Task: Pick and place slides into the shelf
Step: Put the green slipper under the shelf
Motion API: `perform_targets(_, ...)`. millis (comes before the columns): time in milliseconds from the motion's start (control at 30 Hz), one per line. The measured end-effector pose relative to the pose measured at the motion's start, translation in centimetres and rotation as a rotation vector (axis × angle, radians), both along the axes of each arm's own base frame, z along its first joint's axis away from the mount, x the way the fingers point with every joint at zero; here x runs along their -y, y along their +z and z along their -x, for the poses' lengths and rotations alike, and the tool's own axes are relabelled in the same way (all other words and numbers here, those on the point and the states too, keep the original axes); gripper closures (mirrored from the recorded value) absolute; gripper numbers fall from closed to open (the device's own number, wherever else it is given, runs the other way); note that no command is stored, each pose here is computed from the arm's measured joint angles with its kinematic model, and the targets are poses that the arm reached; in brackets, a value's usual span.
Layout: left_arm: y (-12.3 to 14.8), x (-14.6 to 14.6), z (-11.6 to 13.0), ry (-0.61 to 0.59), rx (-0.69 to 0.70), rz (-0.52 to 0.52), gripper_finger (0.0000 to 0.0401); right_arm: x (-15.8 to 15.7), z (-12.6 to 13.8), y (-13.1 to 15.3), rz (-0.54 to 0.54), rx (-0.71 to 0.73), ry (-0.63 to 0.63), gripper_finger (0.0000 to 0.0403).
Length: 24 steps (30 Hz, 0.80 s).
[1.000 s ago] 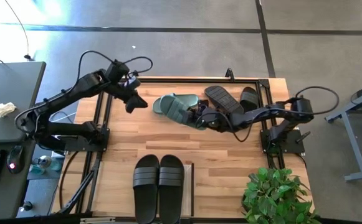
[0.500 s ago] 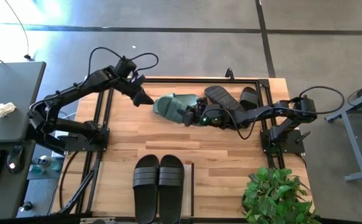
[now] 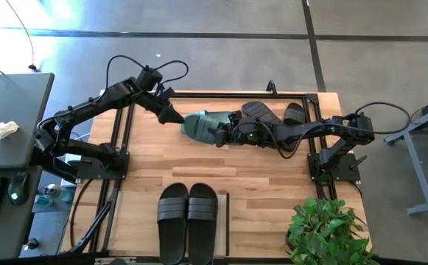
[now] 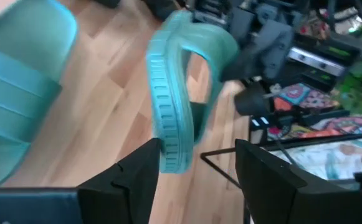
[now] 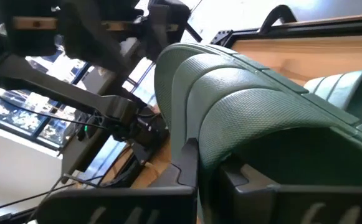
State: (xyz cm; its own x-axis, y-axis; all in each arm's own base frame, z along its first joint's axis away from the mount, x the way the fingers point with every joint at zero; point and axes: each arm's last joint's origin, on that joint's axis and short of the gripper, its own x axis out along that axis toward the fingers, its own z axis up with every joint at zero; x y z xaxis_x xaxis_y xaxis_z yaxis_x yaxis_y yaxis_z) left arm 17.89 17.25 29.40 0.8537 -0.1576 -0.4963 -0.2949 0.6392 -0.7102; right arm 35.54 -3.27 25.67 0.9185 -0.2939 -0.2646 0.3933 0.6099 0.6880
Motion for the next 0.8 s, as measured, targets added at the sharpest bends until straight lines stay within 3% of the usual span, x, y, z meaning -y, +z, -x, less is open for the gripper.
perform_targets(800,-0.09,0.13,-0.88,0.084,-0.071,-0.098,0.0227,0.09,-0.15,0.5,0.003,0.048,0.044,0.0403)
